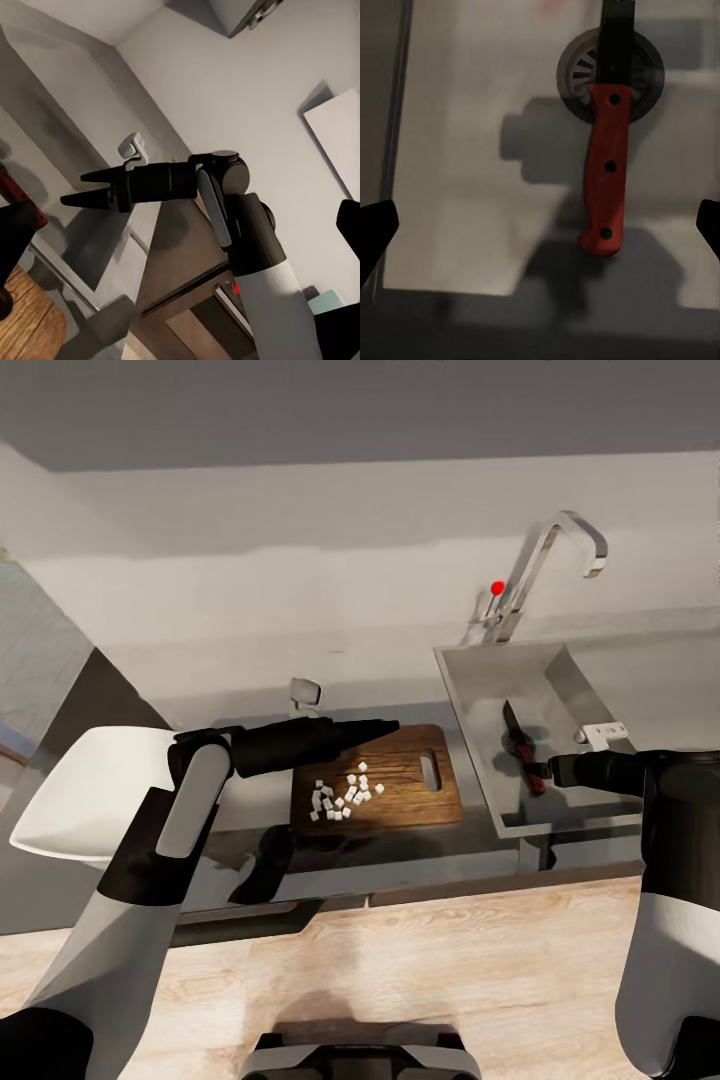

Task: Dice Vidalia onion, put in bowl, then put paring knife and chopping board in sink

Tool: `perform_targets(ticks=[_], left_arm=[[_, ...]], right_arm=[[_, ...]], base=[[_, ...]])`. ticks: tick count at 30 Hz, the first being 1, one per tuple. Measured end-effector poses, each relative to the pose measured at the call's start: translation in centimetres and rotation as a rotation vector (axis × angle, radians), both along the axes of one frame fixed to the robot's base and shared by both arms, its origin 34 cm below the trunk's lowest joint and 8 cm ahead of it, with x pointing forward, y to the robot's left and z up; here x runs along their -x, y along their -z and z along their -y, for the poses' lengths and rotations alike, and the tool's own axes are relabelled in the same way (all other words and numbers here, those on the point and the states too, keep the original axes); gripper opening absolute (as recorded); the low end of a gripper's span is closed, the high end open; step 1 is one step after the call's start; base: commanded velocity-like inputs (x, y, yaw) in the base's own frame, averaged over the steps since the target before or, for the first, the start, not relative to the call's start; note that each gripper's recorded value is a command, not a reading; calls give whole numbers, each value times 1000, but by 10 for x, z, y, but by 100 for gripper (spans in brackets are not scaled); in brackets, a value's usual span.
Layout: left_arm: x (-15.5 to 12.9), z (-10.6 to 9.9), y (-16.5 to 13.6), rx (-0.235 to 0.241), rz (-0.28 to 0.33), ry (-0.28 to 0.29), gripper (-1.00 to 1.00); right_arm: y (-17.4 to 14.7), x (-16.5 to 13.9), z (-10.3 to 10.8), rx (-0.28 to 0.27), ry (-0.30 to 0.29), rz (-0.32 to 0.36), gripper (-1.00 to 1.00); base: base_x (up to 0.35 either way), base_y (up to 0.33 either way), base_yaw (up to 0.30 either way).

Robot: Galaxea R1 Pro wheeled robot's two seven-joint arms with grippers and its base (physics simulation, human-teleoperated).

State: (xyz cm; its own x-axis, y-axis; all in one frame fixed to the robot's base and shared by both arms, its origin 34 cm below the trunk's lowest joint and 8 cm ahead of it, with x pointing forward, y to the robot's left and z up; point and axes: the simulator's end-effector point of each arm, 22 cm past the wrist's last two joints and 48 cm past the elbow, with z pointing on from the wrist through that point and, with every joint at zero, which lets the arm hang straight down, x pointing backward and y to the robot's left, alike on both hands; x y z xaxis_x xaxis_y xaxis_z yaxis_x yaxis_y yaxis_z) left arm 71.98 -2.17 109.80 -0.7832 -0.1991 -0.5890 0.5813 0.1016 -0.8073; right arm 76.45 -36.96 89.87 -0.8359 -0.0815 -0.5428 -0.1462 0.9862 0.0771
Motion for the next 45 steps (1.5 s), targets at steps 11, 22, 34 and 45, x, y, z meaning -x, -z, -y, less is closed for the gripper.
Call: perform_targets(ticks=[11, 22, 34, 45], left_arm=[[0, 11, 9, -60, -7, -15, 100], [-32, -49, -8, -112, 54, -146, 100], [-138, -152, 41, -652, 9, -660, 100], [-155, -171, 22, -710, 41, -719, 100]], right_arm=[[-5, -1, 0, 1, -1, 8, 100], [-11, -4, 11, 44, 21, 25, 100], [-14, -7, 58, 225, 145, 45, 100], [-14, -7, 60, 230, 149, 47, 100]], base=[[-1, 1, -2], [0, 0, 0], [0, 0, 0], [0, 0, 0]])
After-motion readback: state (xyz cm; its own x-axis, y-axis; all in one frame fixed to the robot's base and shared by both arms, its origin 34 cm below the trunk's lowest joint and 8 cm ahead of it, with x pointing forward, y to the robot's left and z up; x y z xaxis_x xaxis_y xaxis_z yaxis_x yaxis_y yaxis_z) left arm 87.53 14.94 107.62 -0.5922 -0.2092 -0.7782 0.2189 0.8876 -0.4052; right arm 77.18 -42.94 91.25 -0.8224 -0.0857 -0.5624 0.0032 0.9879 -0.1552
